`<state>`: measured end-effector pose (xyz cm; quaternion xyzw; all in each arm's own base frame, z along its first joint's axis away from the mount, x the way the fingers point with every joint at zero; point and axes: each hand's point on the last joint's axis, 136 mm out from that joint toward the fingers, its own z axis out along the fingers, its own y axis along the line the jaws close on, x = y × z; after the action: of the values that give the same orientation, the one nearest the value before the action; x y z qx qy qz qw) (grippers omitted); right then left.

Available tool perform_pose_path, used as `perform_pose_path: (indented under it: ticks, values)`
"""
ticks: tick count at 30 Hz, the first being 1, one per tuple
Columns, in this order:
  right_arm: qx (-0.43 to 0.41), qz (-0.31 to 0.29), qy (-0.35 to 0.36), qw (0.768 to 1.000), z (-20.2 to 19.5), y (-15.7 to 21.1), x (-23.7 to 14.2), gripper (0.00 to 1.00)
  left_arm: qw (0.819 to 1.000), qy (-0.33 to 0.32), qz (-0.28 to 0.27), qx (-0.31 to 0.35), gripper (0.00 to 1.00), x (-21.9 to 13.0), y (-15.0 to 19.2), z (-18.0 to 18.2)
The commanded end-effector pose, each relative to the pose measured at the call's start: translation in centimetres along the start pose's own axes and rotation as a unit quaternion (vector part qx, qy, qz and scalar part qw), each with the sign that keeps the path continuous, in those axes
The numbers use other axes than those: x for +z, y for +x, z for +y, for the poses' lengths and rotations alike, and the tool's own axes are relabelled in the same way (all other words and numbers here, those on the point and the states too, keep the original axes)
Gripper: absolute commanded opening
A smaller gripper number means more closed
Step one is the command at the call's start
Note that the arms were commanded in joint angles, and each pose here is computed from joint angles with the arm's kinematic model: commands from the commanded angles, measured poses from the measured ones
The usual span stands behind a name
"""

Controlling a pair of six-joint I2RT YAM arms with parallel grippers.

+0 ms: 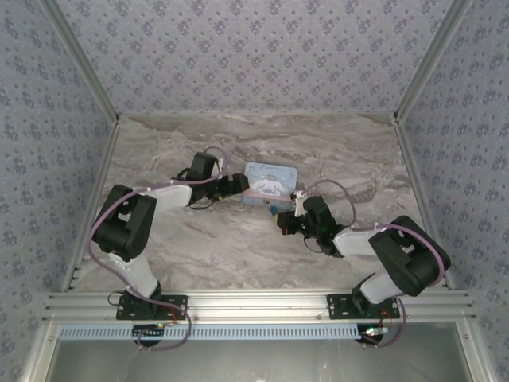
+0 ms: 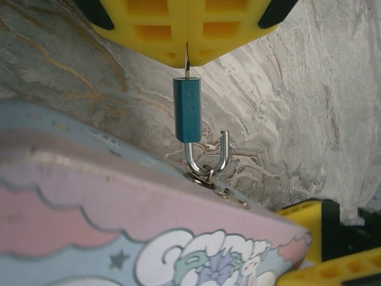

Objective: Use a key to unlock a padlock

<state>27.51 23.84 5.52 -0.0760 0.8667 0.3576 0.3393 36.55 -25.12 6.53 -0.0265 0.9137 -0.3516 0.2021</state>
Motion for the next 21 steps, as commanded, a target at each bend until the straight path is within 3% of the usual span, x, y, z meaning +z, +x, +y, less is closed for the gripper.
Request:
perform_pose_path:
  ticks: [1, 21]
  values:
    - [0.041, 0.019, 0.003, 0.999, -1.2, 1.0, -0.2, 0.00, 0.998, -0.057, 0.029, -0.028, 0.90, -0.3, 3.0, 3.2]
    - [0.105, 0.052, -0.004, 0.993, -3.3, 2.4, 0.7, 0.00, 0.995, -0.084, 0.000, -0.050, 0.90, -3.2, 6.4, 3.9]
